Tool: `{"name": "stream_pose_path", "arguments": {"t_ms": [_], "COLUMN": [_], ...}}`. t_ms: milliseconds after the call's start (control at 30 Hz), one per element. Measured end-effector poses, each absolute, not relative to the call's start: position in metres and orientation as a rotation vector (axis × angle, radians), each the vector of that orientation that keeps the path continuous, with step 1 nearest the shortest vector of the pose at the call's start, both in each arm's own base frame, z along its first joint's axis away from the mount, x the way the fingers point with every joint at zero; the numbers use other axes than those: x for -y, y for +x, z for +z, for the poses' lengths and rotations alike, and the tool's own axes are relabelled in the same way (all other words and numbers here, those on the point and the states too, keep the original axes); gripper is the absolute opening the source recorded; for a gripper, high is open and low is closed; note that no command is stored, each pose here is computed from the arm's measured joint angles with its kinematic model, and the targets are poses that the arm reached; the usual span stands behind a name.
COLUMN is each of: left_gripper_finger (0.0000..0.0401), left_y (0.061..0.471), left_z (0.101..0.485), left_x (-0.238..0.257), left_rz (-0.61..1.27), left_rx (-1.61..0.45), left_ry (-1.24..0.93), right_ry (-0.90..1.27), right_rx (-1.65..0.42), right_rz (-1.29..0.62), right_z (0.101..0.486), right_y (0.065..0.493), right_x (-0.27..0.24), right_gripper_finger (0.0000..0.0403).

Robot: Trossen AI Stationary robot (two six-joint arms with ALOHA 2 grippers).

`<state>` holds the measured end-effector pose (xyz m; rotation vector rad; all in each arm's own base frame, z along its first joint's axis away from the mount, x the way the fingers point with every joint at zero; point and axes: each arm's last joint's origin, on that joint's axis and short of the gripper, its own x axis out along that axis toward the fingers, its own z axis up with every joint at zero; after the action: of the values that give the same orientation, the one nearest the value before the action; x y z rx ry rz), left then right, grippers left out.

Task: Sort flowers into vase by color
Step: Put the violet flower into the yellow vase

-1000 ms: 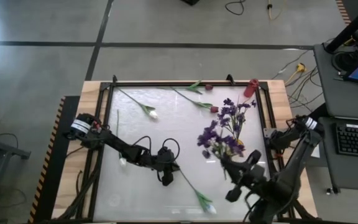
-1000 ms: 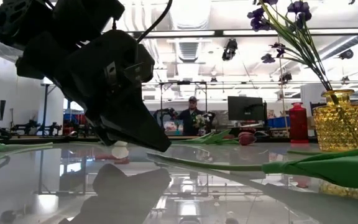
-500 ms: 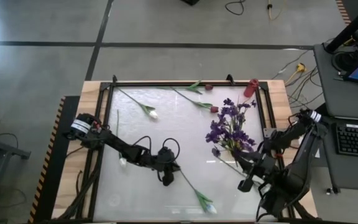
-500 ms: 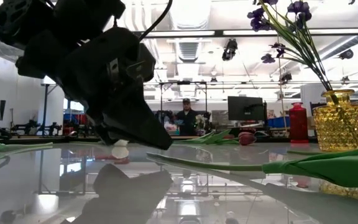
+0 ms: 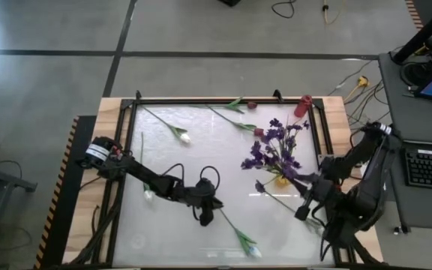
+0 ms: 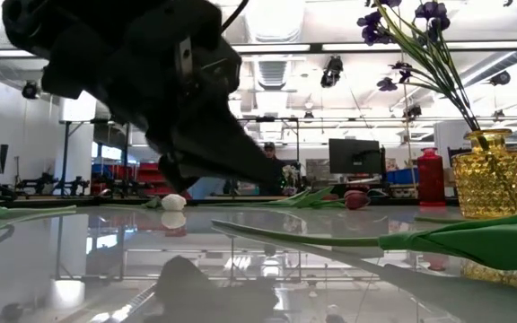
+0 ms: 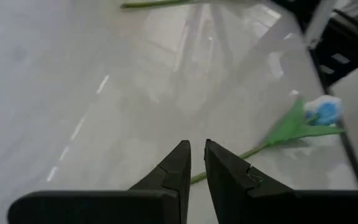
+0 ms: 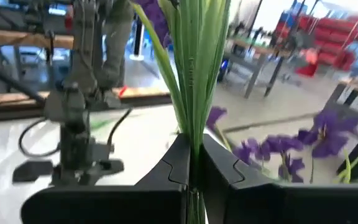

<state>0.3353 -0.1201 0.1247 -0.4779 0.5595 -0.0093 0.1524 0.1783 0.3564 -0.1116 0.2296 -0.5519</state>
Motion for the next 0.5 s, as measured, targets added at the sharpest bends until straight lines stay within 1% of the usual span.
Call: {"name": "stream_pose_path", "arguments": {"t_ms": [100,200,267,367,500], "left_gripper_finger": [0.0037,0.0037,0.0037,0.0037,0.0037], "left_y": [0.341,0.347,0.35,0.353,0.354], "left_z": [0.132,0.14,0.145,0.15,0.155], "left_x": [0.124,0.127,0.128,0.129,0.13], "left_rz": [-0.032,-0.054,-0.067,-0.08,-0.093], "left_rx": [-0.534,-0.507,-0.491,-0.47,-0.446], "left_ry": [-0.471,-0.441,-0.417,-0.393,-0.369], "right_ry": [-0.087,-0.084,-0.077,-0.075,-0.059], "right_rx": [-0.302,-0.349,-0.33,-0.261,-0.177], "right_rz": [-0.479,-0.345,-0.266,-0.201,-0.086], "right_z": [0.358,0.359,0.362,0.367,0.358], "right_y": [0.153,0.161,0.165,0.168,0.169], "right_x": [-0.182,-0.193,-0.197,-0.195,-0.181], "right_gripper_finger": [0.001,0.001,0.0009,0.0009,0.0009]}}
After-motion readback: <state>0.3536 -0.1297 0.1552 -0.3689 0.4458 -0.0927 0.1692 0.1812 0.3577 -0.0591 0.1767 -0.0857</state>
